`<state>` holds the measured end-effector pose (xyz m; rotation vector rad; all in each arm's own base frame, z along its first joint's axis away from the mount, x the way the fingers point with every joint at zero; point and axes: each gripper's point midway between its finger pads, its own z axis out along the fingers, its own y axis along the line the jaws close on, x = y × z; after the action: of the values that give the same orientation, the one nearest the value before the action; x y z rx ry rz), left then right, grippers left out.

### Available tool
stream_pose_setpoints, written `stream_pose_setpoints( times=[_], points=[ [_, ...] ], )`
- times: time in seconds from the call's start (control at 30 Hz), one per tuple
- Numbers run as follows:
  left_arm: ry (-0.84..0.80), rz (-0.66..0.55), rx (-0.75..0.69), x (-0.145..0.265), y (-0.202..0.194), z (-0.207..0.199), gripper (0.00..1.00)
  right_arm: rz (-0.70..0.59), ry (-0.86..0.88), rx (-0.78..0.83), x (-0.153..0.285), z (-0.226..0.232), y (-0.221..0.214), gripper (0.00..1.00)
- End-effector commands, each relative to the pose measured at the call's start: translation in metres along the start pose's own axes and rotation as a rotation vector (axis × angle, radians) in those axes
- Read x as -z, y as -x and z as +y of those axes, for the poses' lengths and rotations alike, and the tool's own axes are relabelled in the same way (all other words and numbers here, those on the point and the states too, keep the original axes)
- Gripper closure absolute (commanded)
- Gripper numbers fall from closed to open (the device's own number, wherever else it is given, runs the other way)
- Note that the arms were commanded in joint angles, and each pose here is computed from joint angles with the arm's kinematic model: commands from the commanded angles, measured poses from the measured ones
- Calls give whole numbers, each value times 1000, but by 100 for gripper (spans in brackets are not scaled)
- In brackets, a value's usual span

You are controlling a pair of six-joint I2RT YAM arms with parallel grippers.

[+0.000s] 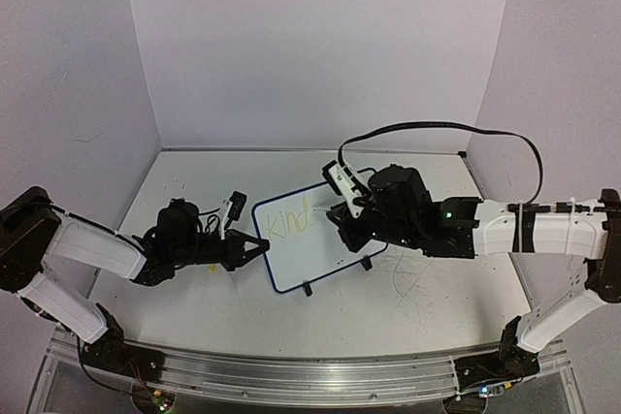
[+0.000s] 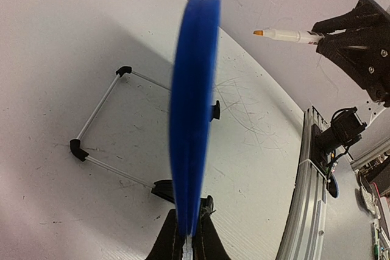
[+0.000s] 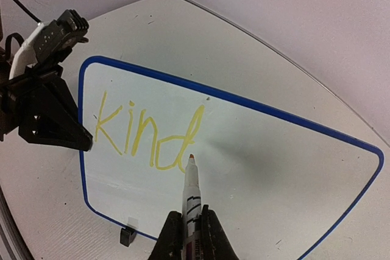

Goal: Write a sentence on the whiteboard

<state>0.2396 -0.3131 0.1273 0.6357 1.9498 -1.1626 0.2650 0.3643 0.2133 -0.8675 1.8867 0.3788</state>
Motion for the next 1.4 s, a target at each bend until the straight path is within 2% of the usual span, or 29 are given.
stream_pose_setpoints(
  times=[0.0, 0.17, 0.33, 0.87, 1.37],
  points=[
    [36, 1, -14, -1, 4, 4, 100, -29, -17, 3, -2, -1, 14, 100],
    [35, 0, -13, -2, 5, 4, 100, -44, -95, -2, -1, -14, 15, 100],
    [30, 7, -14, -3, 5, 4, 100, -37, -46, -1, -6, -5, 15, 100],
    [28, 5, -19, -2, 4, 3, 100, -60, -79, -8, -18, -6, 30, 100],
    [30, 3, -22, 0, 4, 2, 100, -10, -97, -15, -23, -8, 13, 100]
  ],
)
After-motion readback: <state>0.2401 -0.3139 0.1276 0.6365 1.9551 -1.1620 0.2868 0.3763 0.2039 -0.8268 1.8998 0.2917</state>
